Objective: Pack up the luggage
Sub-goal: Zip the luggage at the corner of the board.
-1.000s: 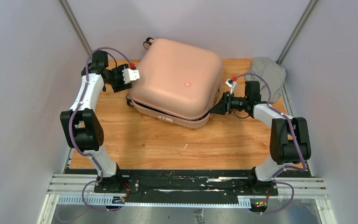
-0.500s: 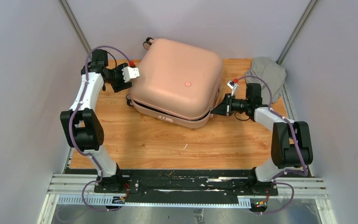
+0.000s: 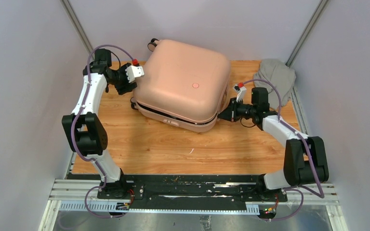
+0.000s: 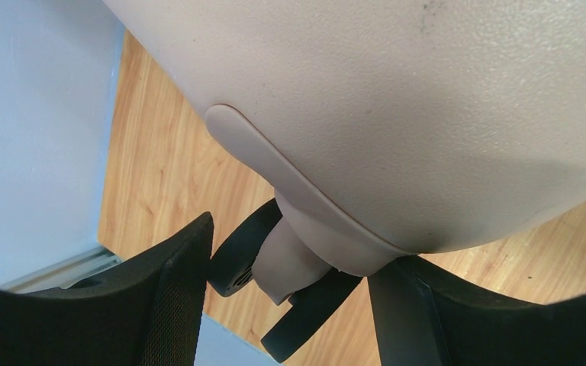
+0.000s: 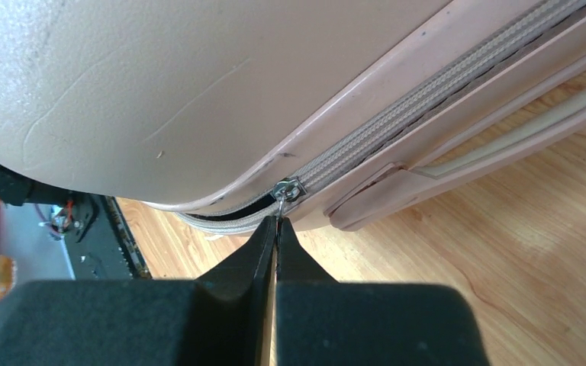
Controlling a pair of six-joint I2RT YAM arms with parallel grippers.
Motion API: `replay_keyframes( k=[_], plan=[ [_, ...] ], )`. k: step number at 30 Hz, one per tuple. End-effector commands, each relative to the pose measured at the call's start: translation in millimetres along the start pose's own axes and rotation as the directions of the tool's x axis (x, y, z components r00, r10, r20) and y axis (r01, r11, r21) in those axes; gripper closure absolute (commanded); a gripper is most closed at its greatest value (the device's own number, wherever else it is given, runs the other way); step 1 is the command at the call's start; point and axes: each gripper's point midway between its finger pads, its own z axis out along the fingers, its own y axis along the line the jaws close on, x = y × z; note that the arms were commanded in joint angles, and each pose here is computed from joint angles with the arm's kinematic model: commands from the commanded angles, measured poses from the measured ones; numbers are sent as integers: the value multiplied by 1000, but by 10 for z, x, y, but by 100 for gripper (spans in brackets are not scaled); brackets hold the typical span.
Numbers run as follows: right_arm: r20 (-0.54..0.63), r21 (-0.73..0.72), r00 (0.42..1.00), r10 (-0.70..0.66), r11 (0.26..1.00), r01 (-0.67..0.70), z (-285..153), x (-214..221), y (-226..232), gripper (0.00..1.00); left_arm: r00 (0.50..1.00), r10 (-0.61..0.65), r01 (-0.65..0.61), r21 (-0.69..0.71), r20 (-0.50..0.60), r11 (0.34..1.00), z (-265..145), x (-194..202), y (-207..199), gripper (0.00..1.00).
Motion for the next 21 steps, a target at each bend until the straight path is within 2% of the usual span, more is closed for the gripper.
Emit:
replay_keyframes(
  k=[1, 13, 21],
  plan=[
    [-102, -13, 994, -31, 999, 30, -15, 293, 288, 100, 993, -4, 24, -173, 116, 985, -310, -517, 413, 100],
    [-199, 30, 966, -168, 984, 177, 15, 571, 633, 100, 986, -101, 126, -200, 131, 972, -459, -583, 400, 100],
    [-196, 34, 952, -236, 968, 247, -19, 741, 838, 100, 977, -163, 188, -199, 135, 962, -464, -561, 346, 100]
  ],
)
